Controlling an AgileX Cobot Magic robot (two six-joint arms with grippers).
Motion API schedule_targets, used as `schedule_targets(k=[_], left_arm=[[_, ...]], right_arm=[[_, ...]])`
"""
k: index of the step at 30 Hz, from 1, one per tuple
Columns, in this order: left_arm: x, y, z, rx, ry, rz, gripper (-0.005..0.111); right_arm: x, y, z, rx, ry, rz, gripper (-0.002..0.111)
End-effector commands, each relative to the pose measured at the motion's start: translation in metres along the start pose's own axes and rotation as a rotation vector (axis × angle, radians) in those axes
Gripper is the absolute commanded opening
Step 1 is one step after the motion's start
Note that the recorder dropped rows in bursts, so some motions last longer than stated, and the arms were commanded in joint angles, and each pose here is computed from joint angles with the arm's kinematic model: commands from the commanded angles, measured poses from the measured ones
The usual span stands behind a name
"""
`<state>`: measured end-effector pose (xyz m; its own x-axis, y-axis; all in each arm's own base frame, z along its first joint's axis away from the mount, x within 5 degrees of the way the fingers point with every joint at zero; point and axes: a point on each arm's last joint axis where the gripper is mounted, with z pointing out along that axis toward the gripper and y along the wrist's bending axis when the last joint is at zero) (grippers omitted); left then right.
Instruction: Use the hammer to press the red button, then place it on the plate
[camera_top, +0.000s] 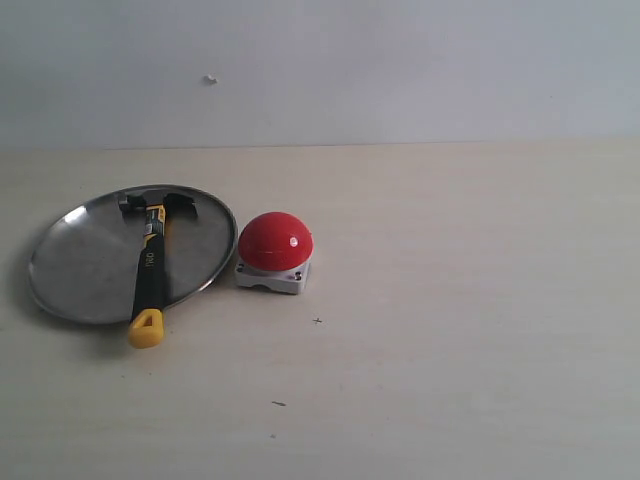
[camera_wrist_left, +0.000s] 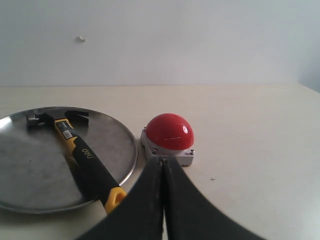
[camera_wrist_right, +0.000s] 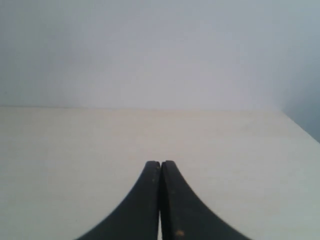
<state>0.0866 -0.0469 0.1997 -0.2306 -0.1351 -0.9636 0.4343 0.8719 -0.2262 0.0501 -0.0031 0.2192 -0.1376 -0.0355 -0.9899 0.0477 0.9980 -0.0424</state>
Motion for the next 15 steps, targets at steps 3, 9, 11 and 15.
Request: schedule_targets(k=[3,9,11,15], left_arm=[[0.001,0.0,-0.001,-0.002,-0.002,0.006,0.0],[0.001,0.0,-0.001,-0.002,-0.002,0.008,0.0],[0.001,0.0,-0.001,-0.002,-0.002,0.008,0.0],[0.001,0.0,-0.001,-0.002,-0.002,0.008,0.0]], right_arm=[[0.027,0.001,0.007,0.001,0.068,-0.005,0.0],[0.033,0.001,0.009,0.001,0.082,0.021,0.0],[0.033,0.001,0.009,0.001,0.084,0.021,0.0],[0.033,0.001,0.009,0.001,0.084,0.023,0.0]])
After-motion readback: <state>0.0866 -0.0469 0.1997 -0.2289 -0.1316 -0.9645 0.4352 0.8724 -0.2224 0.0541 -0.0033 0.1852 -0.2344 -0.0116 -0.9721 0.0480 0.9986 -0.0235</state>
